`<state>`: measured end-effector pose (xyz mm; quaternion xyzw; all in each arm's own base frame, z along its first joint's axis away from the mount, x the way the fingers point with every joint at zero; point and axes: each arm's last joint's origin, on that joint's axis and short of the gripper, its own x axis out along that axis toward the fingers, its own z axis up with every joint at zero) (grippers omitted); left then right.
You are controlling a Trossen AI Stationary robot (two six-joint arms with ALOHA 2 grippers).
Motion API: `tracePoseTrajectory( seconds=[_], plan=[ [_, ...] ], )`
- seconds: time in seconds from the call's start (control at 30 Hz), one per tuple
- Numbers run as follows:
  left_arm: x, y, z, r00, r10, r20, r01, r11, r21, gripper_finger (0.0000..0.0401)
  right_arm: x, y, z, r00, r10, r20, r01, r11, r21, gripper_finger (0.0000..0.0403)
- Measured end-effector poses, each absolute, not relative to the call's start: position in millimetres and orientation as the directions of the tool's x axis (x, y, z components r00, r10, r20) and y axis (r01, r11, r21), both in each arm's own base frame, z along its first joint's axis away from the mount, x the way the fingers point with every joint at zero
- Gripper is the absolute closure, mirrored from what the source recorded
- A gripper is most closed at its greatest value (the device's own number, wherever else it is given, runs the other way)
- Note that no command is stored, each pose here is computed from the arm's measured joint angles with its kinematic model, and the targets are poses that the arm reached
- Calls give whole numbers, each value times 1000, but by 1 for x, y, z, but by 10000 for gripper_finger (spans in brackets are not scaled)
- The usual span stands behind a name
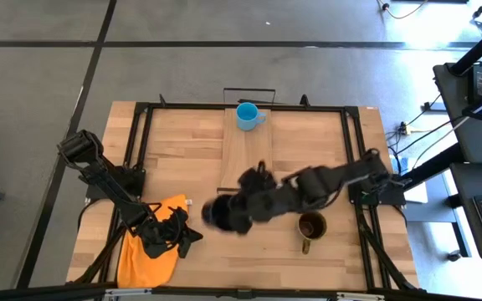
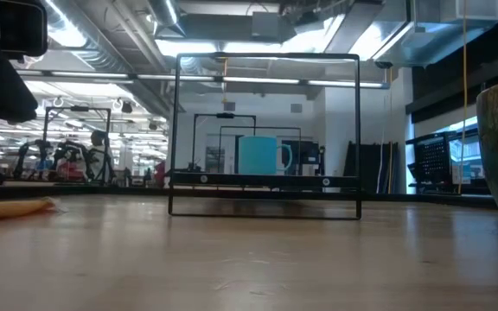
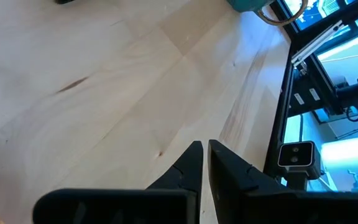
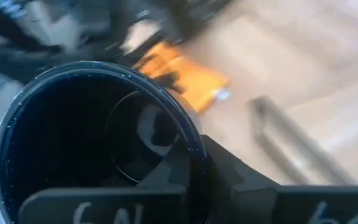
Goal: Stack small to large cups/mugs on shelf
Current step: Put the dark blue mug on the shelf
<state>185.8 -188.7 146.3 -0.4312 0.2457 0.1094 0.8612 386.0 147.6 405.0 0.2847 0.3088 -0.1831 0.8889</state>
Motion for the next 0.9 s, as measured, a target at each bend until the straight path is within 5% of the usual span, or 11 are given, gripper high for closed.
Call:
tracePoseTrajectory(
  seconds=[0.17, 0.4, 0.73, 0.9],
  plan=[
    [186, -189, 147, 857, -25, -514, -398, 601, -693, 382, 378, 95, 406, 614, -324, -720, 662, 708, 246, 382],
    [187, -188, 147, 858, -21, -514, -401, 597, -694, 382, 389, 13, 406, 547, -331, -769, 686, 704, 185, 382],
    [192, -182, 147, 858, 5, -513, -420, 581, -697, 382, 386, -85, 369, 449, -69, -891, 596, 766, 241, 382],
    [197, -177, 146, 856, 20, -517, -434, 572, -696, 382, 388, -104, 342, 405, -53, -913, 536, 822, 190, 382]
  ],
)
